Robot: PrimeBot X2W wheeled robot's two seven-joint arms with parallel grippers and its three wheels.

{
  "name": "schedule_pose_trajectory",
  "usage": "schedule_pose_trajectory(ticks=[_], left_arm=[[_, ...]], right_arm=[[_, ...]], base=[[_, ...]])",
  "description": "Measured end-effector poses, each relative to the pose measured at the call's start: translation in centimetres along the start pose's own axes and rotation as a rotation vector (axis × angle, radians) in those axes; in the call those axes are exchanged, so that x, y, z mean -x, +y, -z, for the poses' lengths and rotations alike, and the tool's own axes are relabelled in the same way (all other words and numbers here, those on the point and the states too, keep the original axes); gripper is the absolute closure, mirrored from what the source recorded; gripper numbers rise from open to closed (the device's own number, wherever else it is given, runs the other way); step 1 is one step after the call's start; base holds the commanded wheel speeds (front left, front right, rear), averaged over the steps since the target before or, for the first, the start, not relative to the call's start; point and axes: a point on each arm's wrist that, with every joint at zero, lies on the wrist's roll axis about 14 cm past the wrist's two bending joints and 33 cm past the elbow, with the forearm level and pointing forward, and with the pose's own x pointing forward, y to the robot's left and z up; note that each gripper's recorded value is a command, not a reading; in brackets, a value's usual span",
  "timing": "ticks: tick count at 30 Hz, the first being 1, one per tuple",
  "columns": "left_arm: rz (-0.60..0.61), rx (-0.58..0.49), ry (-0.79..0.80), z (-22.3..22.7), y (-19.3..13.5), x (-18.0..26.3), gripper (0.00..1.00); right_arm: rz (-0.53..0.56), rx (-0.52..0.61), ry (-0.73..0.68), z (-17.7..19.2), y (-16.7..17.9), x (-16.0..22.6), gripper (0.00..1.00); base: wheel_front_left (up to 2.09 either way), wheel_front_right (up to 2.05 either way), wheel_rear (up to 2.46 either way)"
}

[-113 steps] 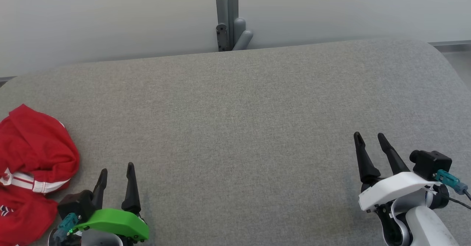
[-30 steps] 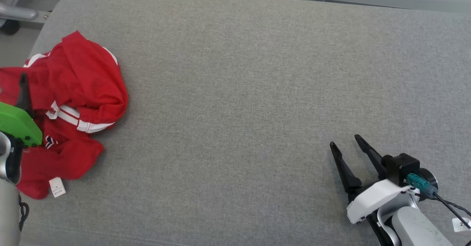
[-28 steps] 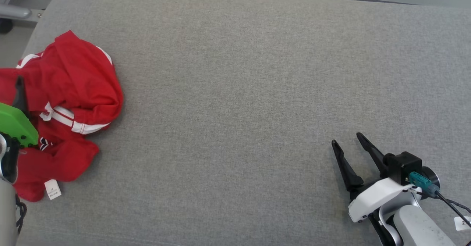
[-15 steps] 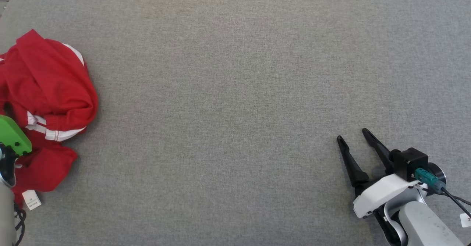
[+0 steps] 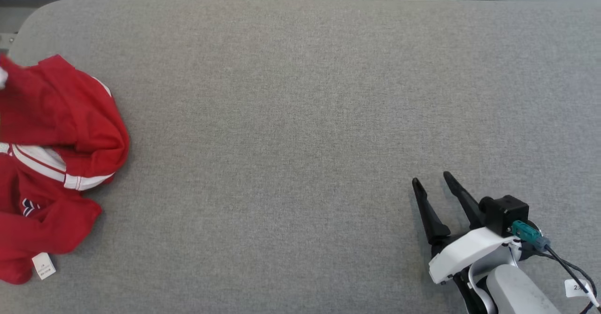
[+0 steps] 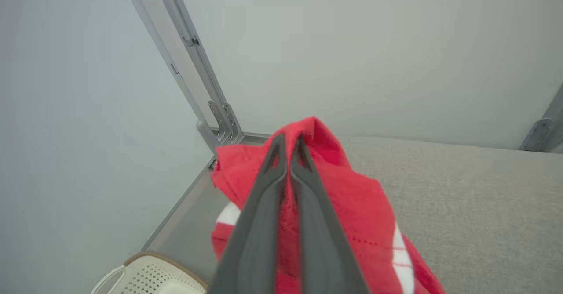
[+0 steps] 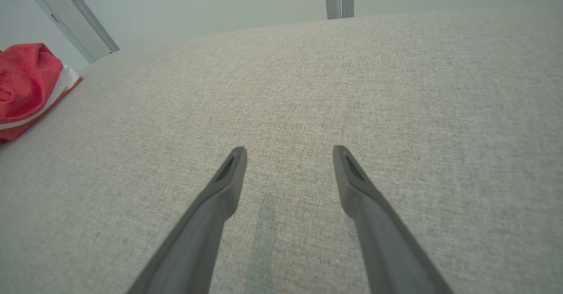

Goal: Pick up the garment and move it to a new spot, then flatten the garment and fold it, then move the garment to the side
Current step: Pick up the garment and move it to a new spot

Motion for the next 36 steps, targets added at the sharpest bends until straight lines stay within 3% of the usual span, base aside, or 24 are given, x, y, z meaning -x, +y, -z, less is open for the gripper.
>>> schedule_pose_trajectory(ticks=[6,13,18,21,26,31,32,33,34,35,36], left_arm=[[0.212,-0.037,-0.298,-10.8,-7.5,0.8,1.0],[0.552,0.021,-0.517,-17.2,-21.3,5.9,1.0],[0.813,0.153,-0.638,-19.8,-30.4,12.2,1.0],[0.921,0.261,-0.684,-21.0,-33.7,15.2,1.0],[0.989,0.369,-0.62,-18.6,-37.3,16.5,1.0],[0.968,0.336,-0.339,-8.5,-40.0,14.6,1.0],[0.959,0.314,-0.283,-6.2,-40.2,14.3,0.95],[0.946,0.291,-0.233,-4.1,-40.1,14.0,0.61],[0.92,0.278,-0.191,-2.3,-39.7,13.5,0.18],[0.894,0.267,-0.157,-0.7,-39.1,13.1,0.0],[0.835,0.251,-0.093,2.4,-37.5,12.3,0.0]], right_arm=[[0.026,-0.026,-0.023,-0.6,0.6,1.5,0.0],[0.095,-0.031,-0.063,-1.8,-0.9,3.7,0.0],[0.163,-0.039,-0.085,-2.3,-2.4,5.7,0.0],[0.212,-0.042,-0.094,-2.3,-3.6,7.2,0.0],[0.292,-0.045,-0.114,-2.7,-5.5,9.4,0.0],[0.354,-0.054,-0.134,-3.1,-7.0,11.0,0.0],[0.363,-0.054,-0.137,-3.1,-7.2,11.2,0.0],[0.373,-0.054,-0.139,-3.2,-7.5,11.3,0.0],[0.38,-0.054,-0.14,-3.2,-7.7,11.5,0.0],[0.386,-0.053,-0.14,-3.3,-7.9,11.6,0.0],[0.393,-0.052,-0.14,-3.3,-8.1,11.7,0.0]], base=[[0.0,0.0,0.0],[0.0,0.0,0.0],[0.0,0.0,0.0],[0.0,0.0,0.0],[0.0,0.0,0.0],[0.0,0.0,0.0],[0.0,0.0,0.0],[0.0,0.0,0.0],[0.0,0.0,0.0],[0.0,0.0,0.0],[0.0,0.0,0.0]])
